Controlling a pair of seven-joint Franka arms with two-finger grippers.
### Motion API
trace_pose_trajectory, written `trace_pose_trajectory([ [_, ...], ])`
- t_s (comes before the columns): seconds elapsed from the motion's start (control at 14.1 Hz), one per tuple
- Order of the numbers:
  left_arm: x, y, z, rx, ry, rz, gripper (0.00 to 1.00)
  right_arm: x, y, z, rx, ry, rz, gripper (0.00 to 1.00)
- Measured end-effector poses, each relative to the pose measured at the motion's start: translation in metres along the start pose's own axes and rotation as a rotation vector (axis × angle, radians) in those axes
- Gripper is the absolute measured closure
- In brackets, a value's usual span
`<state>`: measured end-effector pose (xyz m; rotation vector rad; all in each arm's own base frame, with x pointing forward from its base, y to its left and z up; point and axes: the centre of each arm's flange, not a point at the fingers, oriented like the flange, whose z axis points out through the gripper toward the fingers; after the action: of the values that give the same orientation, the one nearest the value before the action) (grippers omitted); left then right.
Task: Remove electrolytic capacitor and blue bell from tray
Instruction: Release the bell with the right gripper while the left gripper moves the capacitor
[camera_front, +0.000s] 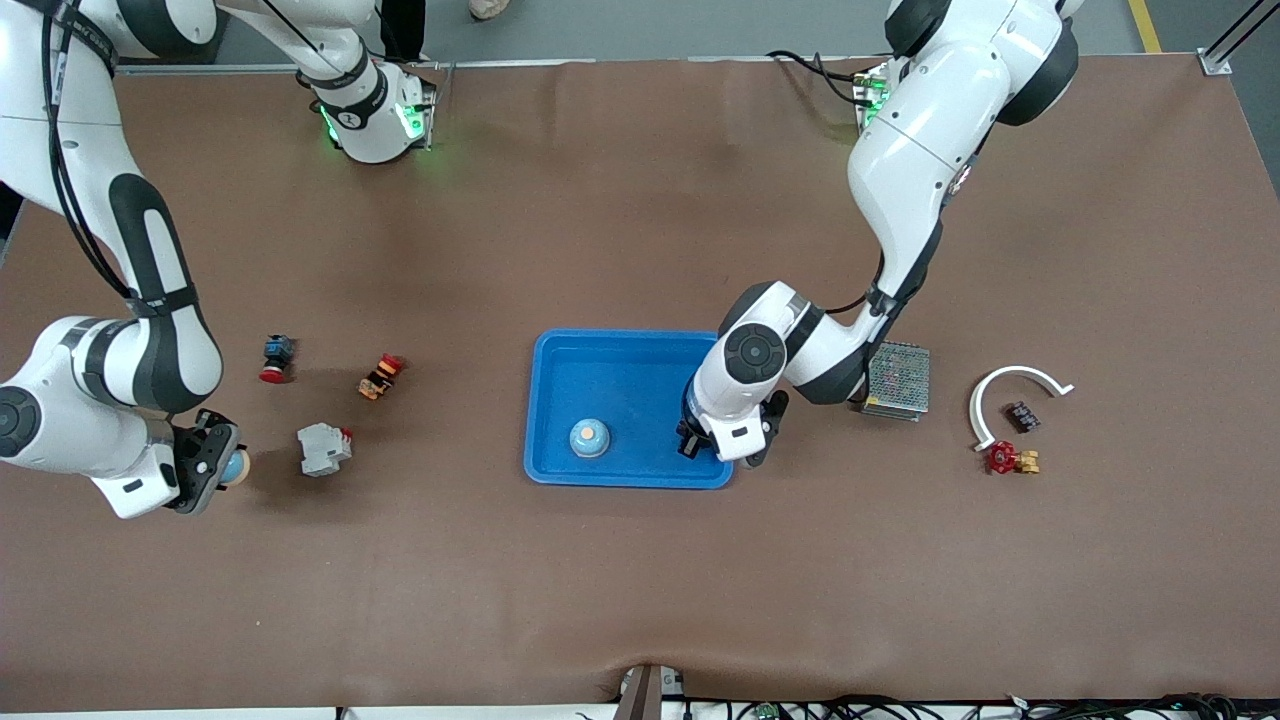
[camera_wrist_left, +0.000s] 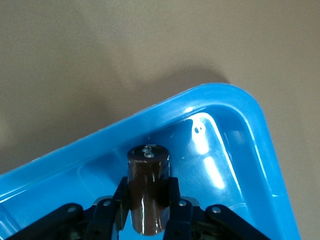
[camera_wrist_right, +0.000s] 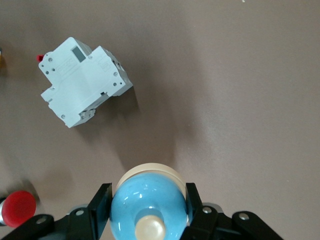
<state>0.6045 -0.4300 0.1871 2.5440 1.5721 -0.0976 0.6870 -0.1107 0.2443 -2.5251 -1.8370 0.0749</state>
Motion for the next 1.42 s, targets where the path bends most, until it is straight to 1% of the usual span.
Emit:
trace_pose_trajectory([
  [0.14,0.001,0.004,-0.009,-0.007,0.003,0.002,0.66,0.001,-0.001,0.006,-0.005,0.002,-0.001,0.36],
  [0.28,0.004,0.008,-0.027,0.007,0.016,0.008,0.66,-0.001,-0.001,0.019,-0.014,0.004,-0.008,0.36],
  [0.57,0.017,0.013,-0.088,0.039,0.054,0.068,0.66,0.0,0.0,0.033,-0.028,0.008,-0.013,0.36],
  [0.92,0.071,0.0,-0.161,0.169,0.095,0.165,0.66,0.0,-0.002,0.038,-0.045,0.011,-0.014,0.36],
  [1.14,0.112,-0.017,-0.197,0.207,0.102,0.241,0.66,0.0,-0.004,0.043,-0.05,0.013,-0.015,0.36],
  [1.42,0.166,-0.063,-0.227,0.265,0.105,0.365,0.66,-0.001,-0.006,0.047,-0.058,0.014,-0.015,0.36],
])
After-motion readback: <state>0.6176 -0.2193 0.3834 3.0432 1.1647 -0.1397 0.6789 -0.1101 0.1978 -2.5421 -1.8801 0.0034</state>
